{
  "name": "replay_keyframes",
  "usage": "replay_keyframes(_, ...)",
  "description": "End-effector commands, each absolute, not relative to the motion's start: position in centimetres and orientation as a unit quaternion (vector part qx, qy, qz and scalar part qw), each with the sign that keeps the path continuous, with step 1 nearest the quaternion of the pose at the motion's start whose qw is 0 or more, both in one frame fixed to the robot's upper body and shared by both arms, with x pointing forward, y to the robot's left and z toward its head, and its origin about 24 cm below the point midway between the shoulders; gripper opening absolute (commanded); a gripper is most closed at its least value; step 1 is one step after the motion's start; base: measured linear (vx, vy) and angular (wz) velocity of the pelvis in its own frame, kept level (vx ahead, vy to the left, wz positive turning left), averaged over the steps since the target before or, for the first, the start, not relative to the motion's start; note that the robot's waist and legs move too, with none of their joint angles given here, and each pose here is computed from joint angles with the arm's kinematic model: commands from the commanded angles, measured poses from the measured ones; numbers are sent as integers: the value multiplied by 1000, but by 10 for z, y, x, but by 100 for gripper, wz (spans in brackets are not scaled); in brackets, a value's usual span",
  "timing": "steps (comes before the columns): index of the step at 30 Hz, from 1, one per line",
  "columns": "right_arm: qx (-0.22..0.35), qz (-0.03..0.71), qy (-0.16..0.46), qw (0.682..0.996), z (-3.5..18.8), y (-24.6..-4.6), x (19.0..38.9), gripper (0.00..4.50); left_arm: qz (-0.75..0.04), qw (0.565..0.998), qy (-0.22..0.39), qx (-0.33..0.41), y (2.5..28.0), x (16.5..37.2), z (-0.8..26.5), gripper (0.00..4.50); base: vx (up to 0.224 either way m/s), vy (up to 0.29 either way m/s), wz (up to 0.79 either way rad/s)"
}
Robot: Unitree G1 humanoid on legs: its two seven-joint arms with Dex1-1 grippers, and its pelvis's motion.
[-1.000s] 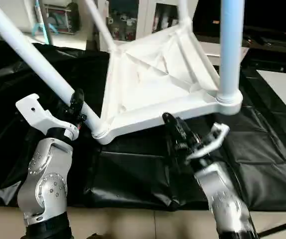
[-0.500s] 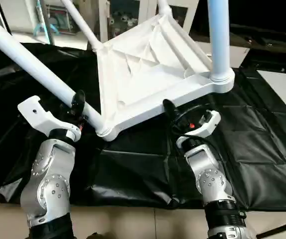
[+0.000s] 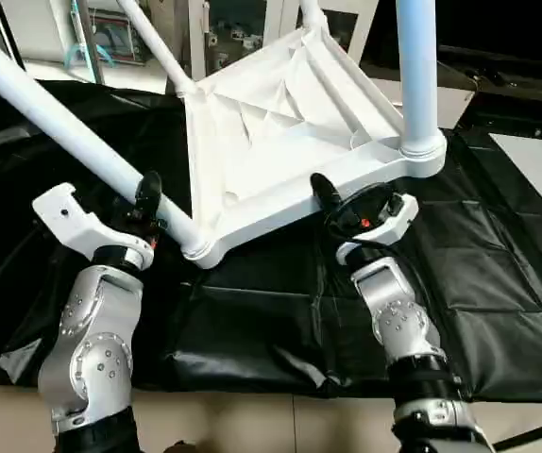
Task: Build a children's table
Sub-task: Flip table
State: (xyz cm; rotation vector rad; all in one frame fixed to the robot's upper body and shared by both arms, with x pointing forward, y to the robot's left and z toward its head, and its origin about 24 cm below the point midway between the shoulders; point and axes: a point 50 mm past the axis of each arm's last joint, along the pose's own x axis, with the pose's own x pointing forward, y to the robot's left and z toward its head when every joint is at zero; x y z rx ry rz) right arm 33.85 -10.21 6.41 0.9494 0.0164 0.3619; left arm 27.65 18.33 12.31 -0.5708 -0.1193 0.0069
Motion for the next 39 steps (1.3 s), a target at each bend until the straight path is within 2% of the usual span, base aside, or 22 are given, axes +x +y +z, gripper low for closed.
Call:
replay_keyframes(1,449,168,-4,878,68,-108,343,418,-32,945,-35,-324,168,276,115,193,0,0,0)
replay_keyframes(11,444,173,-22,879,73,-112,348,347,-33,945,-33,-323,169,276,114,193,0,0,0)
replay_keyframes(12,444,174,-24,879,74,-112,349,321,-33,946,-32,-322,169,276,114,193,0,0,0)
replay_keyframes(16,437,178,-31,881,76,-113,350,301,-31,946,-31,-323,169,277,113,193,0,0,0)
replay_keyframes(17,435,180,-34,882,77,-113,350,280,-31,946,-30,-322,169,277,113,193,0,0,0)
replay_keyframes(21,434,182,-41,881,79,-113,350,253,-28,946,-29,-321,169,277,112,193,0,0,0)
replay_keyframes(31,420,191,-54,885,85,-113,351,239,-24,948,-23,-317,170,277,109,193,0,0,0)
replay_keyframes(39,327,223,-123,910,121,-114,346,238,24,957,-3,-290,183,277,98,191,0,0,0)
